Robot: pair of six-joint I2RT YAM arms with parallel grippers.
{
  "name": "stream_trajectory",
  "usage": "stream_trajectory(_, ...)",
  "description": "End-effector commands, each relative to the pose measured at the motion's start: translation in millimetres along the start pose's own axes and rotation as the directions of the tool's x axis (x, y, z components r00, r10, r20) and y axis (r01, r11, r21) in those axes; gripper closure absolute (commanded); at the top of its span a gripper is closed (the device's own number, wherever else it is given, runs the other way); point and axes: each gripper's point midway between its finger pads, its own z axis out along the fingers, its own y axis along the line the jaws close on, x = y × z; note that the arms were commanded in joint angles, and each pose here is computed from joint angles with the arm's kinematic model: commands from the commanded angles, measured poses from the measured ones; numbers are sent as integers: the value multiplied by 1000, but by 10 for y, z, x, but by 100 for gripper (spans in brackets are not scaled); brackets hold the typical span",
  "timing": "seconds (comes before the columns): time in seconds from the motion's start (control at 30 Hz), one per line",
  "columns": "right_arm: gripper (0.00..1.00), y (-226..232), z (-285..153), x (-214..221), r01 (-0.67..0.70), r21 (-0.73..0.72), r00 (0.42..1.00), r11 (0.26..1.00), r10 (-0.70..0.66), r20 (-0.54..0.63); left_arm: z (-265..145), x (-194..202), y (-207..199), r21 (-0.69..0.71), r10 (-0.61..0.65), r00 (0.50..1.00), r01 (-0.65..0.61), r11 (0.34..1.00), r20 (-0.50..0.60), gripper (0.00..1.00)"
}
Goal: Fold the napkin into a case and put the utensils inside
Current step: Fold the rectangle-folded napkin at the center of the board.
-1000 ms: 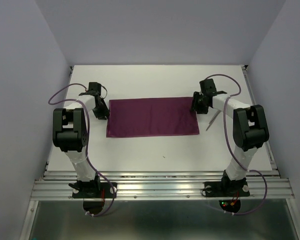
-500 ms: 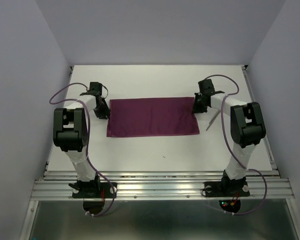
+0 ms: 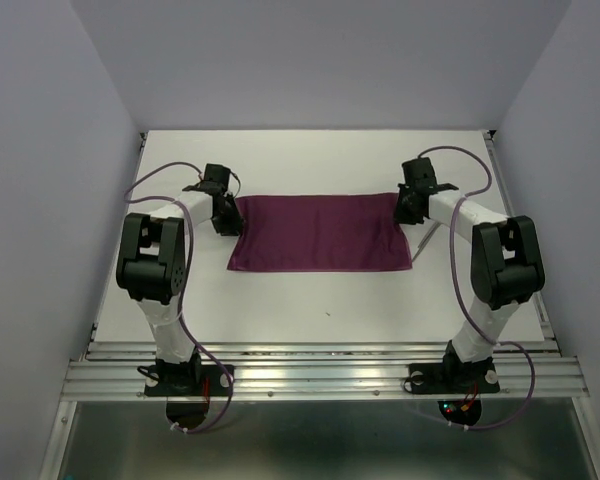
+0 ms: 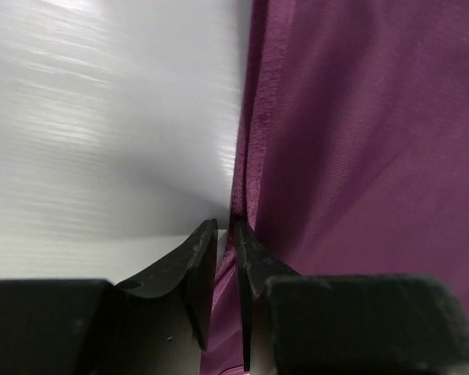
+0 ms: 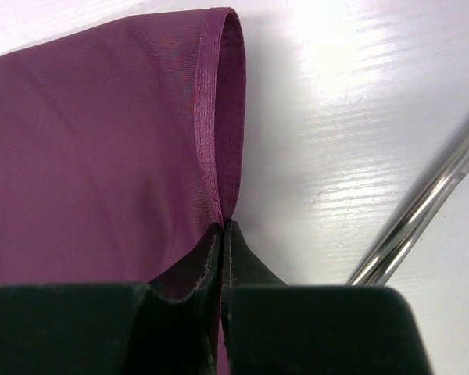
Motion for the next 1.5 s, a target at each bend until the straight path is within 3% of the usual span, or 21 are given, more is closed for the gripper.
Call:
stream_trajectory(0.0, 99, 115, -269, -274, -3, -39, 997, 999, 6, 79, 145, 418, -166, 14, 25, 993, -24, 1000, -114, 73)
stream_trajectory(0.3, 99, 525, -649, -488, 31, -159, 993, 987, -12, 115, 55, 336, -394, 43, 37, 996, -34, 999, -81, 73)
stream_trajectory(0.67, 99, 1346, -868, -349, 122, -276, 988, 953, -91, 123, -229, -30, -63, -122, 26, 999, -20, 992, 42, 73)
stream_trajectory(1.0, 99, 2230, -1033, -200, 196, -402, 979, 894, -152, 139, -104, 62, 47, -147, 26, 1000, -24, 989, 6, 73)
stream_trajectory(1.47, 99, 3093, -1016, 71, 250, -515, 968, 820, -213, 131, -63, 118, 12, -117, 32, 999, -34, 993, -13, 73)
